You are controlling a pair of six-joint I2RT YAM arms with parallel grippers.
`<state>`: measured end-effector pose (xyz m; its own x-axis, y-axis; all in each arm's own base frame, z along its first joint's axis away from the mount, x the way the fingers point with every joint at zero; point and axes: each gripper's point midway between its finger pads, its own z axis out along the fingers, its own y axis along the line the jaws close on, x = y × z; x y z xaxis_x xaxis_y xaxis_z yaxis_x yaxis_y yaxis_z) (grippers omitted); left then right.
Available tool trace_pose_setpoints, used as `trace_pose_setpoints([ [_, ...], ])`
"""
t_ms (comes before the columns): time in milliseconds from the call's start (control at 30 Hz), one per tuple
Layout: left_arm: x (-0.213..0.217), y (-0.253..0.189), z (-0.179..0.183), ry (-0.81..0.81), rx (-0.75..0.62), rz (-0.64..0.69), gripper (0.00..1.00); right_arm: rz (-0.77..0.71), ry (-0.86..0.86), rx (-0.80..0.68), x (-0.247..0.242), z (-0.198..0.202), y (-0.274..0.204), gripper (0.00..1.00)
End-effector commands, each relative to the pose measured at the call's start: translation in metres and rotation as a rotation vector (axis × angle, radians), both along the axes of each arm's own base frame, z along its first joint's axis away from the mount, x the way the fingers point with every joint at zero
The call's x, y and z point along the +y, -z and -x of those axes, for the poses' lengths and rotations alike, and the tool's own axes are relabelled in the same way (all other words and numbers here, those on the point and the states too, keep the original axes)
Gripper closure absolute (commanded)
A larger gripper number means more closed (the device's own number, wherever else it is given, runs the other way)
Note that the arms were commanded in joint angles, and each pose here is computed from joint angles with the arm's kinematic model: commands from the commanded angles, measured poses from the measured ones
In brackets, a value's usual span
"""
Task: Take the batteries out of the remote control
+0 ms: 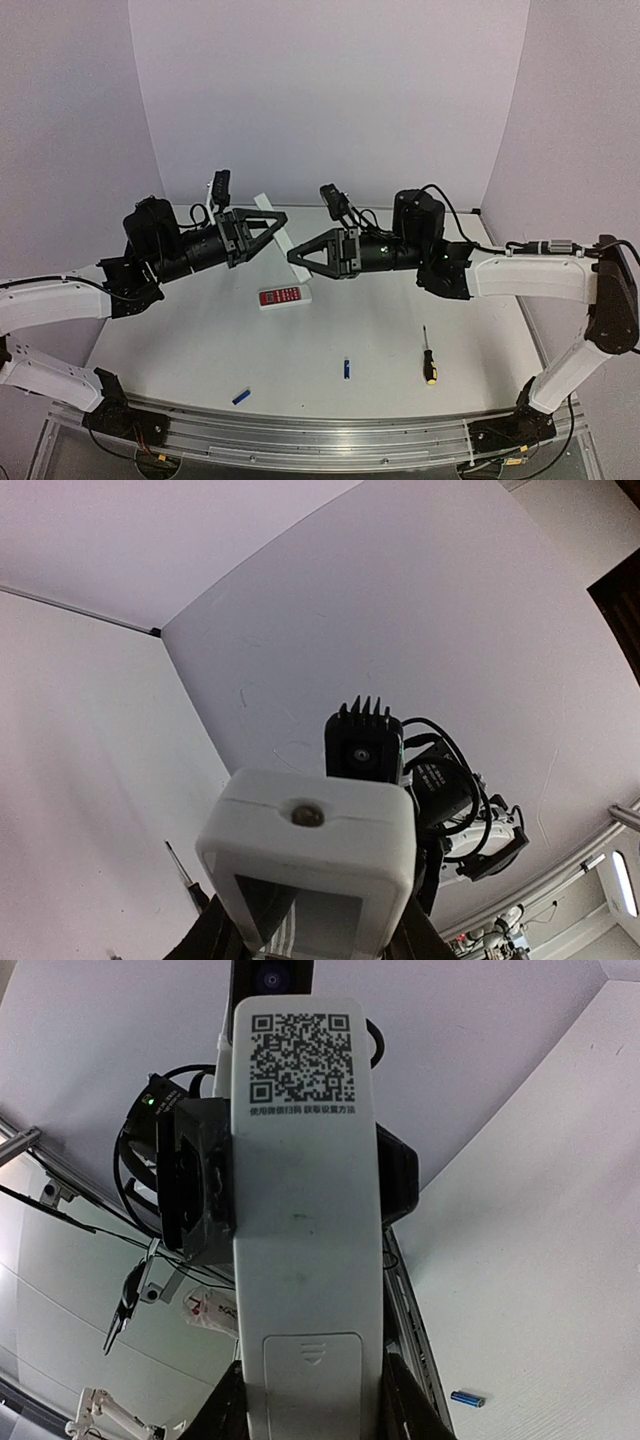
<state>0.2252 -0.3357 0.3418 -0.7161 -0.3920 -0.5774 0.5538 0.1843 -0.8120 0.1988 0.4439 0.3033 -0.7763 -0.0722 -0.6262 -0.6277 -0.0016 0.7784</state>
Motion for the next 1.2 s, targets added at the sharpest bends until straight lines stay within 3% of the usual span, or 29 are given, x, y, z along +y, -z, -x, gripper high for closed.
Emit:
trace_pose_setpoints([
  [0, 0.01, 0.038, -0.033, -0.193, 0.138, -0.16, 1.0, 0.015, 0.05, -0.04, 0.008, -0.007, 0.001, 0.52],
  [133, 0.022, 0.056, -0.047, -0.302, 0.213, -0.244, 1.0, 0.083, 0.09, -0.054, 0.007, -0.015, 0.016, 0.28],
  [200, 0.026, 0.067, -0.054, -0.349, 0.253, -0.289, 1.0, 0.124, 0.102, -0.07, 0.006, -0.017, 0.024, 0.24],
  [467, 0.036, 0.112, -0.064, -0.459, 0.433, -0.46, 1.0, 0.358, 0.103, -0.107, 0.008, -0.02, 0.074, 0.23],
  [767, 0.034, 0.133, -0.067, -0.489, 0.522, -0.509, 1.0, 0.571, 0.193, -0.186, 0.006, -0.041, 0.125, 0.25],
  [1000, 0.03, 0.146, -0.068, -0.505, 0.583, -0.54, 1.0, 0.594, 0.134, -0.166, 0.024, -0.036, 0.149, 0.28],
  [1167, 0.027, 0.149, -0.07, -0.507, 0.597, -0.544, 1.0, 0.573, 0.142, -0.135, 0.036, -0.04, 0.161, 0.39],
])
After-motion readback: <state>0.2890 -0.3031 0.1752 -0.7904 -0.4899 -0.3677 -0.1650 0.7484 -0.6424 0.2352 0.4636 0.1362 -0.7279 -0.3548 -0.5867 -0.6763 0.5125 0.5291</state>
